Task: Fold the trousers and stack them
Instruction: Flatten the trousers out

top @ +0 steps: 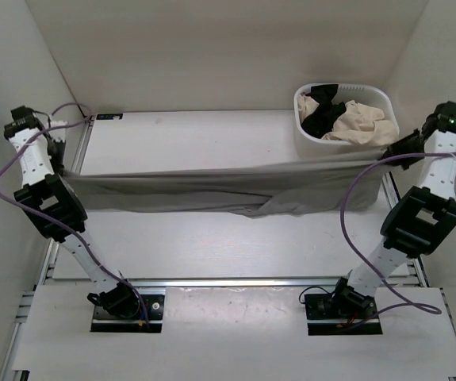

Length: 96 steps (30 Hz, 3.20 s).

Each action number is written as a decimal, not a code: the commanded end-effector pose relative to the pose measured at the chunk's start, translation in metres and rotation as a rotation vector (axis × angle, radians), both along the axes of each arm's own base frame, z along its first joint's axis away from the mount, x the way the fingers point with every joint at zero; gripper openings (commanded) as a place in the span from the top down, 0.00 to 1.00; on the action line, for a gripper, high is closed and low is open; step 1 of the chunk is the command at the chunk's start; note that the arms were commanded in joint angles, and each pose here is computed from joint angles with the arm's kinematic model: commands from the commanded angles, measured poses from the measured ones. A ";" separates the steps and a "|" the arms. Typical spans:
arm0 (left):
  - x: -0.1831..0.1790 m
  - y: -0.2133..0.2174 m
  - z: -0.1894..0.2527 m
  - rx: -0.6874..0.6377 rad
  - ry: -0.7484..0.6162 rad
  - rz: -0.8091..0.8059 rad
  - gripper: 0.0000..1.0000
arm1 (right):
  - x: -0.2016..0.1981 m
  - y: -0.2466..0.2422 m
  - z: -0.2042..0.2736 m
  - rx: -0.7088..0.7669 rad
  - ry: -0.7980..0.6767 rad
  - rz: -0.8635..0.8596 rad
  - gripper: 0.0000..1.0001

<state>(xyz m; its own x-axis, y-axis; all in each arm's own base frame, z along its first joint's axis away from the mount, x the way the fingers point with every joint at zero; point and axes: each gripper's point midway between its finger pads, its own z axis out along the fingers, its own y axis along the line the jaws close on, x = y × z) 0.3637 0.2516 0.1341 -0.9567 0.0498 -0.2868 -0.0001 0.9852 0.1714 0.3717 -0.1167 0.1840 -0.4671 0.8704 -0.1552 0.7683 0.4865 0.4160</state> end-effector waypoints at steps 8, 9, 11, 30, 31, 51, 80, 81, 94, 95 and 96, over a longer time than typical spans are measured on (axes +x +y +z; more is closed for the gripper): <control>0.006 -0.006 0.052 0.051 -0.166 0.024 0.86 | -0.031 0.005 0.027 -0.104 -0.141 -0.042 1.00; -0.002 -0.006 0.050 0.067 -0.145 0.025 0.86 | -0.051 0.014 0.007 -0.085 -0.087 -0.045 1.00; -0.016 -0.003 0.038 0.081 -0.116 0.039 0.86 | -0.072 0.014 -0.011 -0.102 -0.037 -0.075 1.00; -0.168 0.003 -0.058 0.086 0.288 0.054 0.86 | -0.221 0.034 -0.122 0.079 0.283 -0.270 1.00; -0.162 0.006 -0.053 0.091 0.263 0.053 0.86 | -0.215 0.032 -0.117 0.083 0.258 -0.267 1.00; -0.050 -0.095 -0.093 -0.268 0.231 -0.174 0.86 | -0.097 0.091 -0.143 0.088 0.269 0.049 1.00; 0.178 -0.084 0.004 -0.042 -0.359 -0.174 0.86 | 0.033 0.051 -0.078 -0.300 0.061 -0.139 1.00; 0.176 -0.085 0.018 -0.033 -0.381 -0.175 0.86 | 0.030 0.051 -0.069 -0.295 0.047 -0.118 1.00; 0.048 -0.034 0.083 0.243 -0.275 -0.112 0.86 | -0.103 0.042 -0.038 0.001 0.006 -0.194 1.00; 0.022 -0.025 0.071 0.240 -0.220 -0.084 0.86 | -0.120 0.042 -0.049 0.048 0.022 -0.226 1.00; 0.011 -0.022 0.066 0.237 -0.199 -0.077 0.86 | -0.127 0.041 -0.047 0.052 0.001 -0.232 1.00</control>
